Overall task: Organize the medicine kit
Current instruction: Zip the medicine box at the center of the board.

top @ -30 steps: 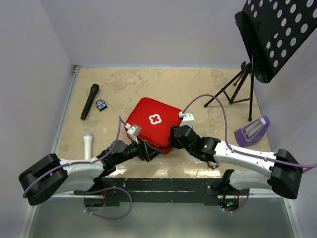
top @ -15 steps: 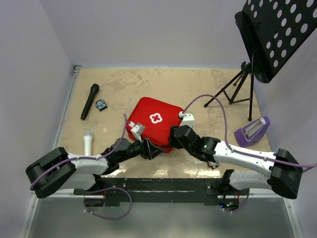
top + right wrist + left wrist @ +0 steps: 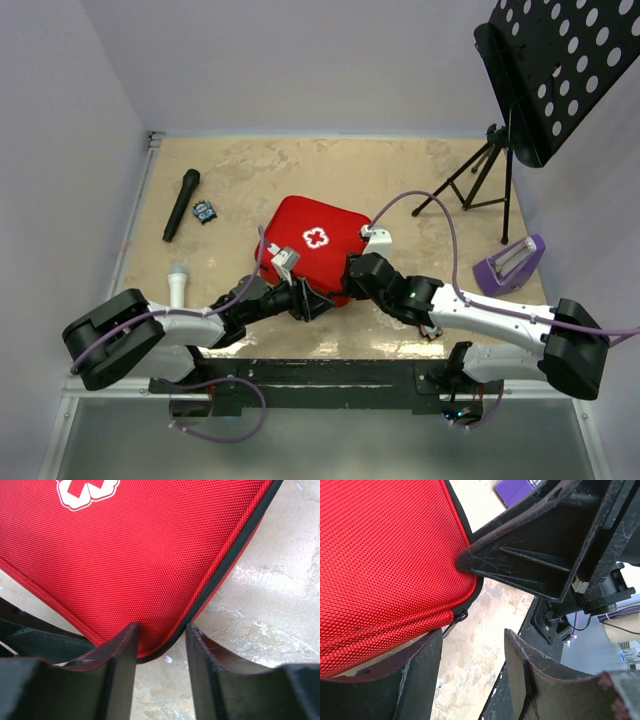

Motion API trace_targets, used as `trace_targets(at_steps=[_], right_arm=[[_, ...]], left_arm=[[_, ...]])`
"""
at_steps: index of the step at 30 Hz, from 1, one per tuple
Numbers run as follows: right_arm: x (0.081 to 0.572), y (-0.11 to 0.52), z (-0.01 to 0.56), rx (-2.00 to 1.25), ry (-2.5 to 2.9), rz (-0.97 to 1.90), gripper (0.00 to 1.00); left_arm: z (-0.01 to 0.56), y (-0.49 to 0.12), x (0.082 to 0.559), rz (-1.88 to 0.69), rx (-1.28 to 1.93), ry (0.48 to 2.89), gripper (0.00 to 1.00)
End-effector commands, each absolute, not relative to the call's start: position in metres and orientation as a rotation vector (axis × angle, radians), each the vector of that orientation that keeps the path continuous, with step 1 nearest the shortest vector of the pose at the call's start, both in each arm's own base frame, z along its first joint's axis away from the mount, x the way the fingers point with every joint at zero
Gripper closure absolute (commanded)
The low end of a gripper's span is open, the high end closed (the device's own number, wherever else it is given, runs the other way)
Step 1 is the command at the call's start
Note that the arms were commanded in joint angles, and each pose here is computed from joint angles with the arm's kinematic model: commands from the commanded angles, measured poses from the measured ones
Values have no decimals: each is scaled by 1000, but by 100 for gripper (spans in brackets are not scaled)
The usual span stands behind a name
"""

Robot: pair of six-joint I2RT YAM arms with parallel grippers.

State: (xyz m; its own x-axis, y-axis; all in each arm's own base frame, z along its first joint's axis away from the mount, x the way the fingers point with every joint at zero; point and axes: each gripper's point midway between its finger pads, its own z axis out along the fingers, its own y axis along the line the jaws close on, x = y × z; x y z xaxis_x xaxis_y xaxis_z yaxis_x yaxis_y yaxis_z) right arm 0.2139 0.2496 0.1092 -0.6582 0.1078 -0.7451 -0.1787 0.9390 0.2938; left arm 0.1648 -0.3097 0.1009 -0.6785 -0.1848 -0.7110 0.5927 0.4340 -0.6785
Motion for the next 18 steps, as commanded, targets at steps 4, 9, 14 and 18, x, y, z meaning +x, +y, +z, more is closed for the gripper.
trace_targets(at_steps=[4,9,14,18], right_arm=[[217,260,116,-23,2237,476,68],[217,260,113,-26,2246,471,74],[217,261,111,-26,2250,469,75],[216,260,111,-23,2252,466,75]], left_arm=[[134,-328,169,-1403,366,1805,44],[143,-332,167,-1445,374,1775,45],[150,-338,165,-1469,395,1752,46],[157,-349,163,-1501,433,1732,46]])
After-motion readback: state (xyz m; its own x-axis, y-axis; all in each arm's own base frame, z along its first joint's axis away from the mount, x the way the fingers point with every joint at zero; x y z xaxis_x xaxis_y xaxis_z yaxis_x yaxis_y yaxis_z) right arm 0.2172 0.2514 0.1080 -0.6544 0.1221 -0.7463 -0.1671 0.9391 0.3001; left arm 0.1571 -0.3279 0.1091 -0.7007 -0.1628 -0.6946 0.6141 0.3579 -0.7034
